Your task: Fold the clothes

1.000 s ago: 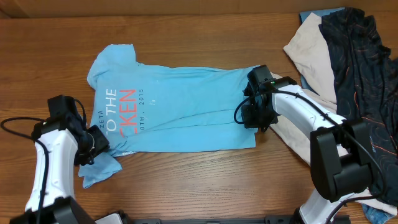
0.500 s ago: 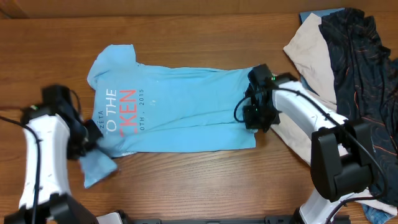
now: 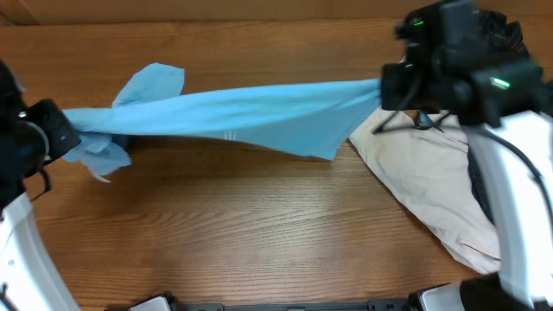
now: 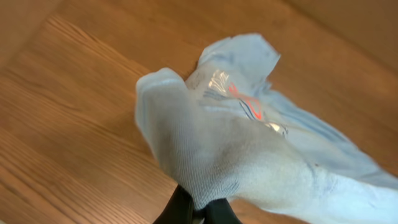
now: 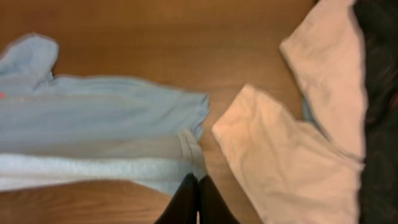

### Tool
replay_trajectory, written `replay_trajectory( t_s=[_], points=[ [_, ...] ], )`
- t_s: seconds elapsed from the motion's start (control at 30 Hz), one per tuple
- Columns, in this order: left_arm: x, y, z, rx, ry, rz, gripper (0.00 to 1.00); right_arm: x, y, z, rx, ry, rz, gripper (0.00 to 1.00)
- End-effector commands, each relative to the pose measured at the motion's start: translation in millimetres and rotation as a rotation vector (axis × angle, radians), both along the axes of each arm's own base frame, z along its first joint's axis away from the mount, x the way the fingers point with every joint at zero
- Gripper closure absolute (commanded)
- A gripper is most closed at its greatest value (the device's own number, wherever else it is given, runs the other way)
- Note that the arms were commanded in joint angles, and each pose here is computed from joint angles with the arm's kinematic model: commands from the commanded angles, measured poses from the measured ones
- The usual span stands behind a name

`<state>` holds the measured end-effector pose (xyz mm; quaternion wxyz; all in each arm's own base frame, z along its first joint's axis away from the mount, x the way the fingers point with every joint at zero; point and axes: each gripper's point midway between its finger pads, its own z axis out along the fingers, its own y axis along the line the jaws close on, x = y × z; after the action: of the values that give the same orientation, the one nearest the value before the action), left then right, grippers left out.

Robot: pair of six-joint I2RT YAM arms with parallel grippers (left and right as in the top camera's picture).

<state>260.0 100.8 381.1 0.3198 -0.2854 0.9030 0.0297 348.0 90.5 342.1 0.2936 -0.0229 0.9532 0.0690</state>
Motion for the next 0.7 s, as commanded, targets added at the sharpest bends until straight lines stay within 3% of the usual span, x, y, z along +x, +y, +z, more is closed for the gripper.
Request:
replay_trajectory(
  t_s=[0.0,0.17,0.23,0.33,0.47,0.67],
  points=[
    [-19.2,1.9,44.5,0.084,-0.106,0.033,0.96,-14.0,-18.2,63.1,-0.009,-0.171,-0.054,0.96],
    [-40.2,-5.8,81.6,0.118,-0.229,0.043,0.96,-48.6,-27.6,132.5,0.036,-0.365,-0.055,0.96],
    [-62.2,-13.2,102.2,0.149,-0.315,0.047,0.96,-70.3,-33.1,169.8,0.071,-0.492,-0.058,0.96],
    [-70.4,-16.4,107.3,0.157,-0.34,0.047,0.96,-72.7,-33.7,176.0,0.075,-0.515,-0.057,0.96],
    [-59.8,-16.5,102.2,0.135,-0.321,0.03,0.96,-51.8,-28.4,157.8,0.057,-0.45,-0.054,0.96],
    [1.6,-6.6,64.3,0.05,-0.176,-0.035,0.96,16.0,-3.4,90.7,0.021,-0.24,-0.007,0.96]
  ],
)
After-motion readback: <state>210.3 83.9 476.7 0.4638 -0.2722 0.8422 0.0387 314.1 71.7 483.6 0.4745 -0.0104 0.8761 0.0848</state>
